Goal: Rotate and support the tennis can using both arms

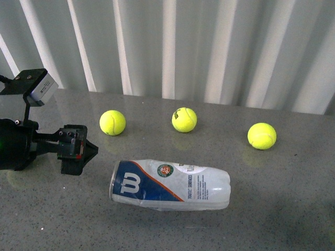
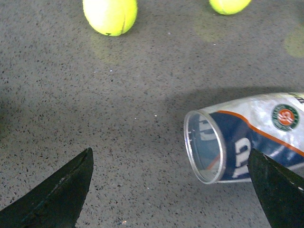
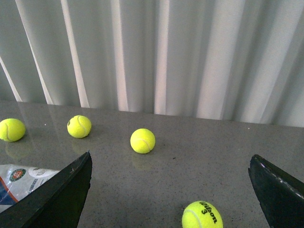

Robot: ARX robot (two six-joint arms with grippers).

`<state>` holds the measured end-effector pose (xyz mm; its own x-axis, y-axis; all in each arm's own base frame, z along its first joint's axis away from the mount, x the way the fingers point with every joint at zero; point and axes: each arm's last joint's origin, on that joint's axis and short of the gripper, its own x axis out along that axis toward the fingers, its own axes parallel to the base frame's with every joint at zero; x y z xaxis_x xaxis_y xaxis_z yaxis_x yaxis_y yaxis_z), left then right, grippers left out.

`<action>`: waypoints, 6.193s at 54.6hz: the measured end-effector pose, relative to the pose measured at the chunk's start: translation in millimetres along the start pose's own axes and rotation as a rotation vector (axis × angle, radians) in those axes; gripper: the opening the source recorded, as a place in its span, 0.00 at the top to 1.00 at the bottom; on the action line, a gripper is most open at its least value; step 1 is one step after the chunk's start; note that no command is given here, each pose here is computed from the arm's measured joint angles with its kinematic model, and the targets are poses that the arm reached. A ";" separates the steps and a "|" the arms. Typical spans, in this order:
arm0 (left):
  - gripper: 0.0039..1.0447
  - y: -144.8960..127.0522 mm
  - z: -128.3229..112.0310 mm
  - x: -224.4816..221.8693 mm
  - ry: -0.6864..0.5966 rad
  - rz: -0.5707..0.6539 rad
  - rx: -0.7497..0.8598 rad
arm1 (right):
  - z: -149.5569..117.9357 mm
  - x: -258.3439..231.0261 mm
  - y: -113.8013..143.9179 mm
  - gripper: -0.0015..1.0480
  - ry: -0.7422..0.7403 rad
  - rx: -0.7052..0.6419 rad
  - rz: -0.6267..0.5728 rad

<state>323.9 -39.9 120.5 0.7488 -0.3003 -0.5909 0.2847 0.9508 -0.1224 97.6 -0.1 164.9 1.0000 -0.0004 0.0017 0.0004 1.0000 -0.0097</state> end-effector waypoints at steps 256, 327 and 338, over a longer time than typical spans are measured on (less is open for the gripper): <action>0.06 -147.6 134.8 0.8 0.524 -0.379 1.451 | 0.0 0.0 0.0 0.07 0.000 0.000 0.000; 0.93 0.8 -29.7 -175.4 -0.641 0.325 0.033 | 0.0 0.0 0.0 0.07 0.000 0.000 0.000; 0.97 -11.5 -45.9 -178.0 -0.646 0.343 0.017 | 0.0 0.0 0.0 0.07 0.000 0.000 0.000</action>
<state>159.9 6.1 190.5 0.9997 0.0240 -0.0051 -0.0240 0.9997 0.0009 97.6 -0.1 164.9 1.0000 -0.0008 0.0017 0.0008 1.0000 -0.0097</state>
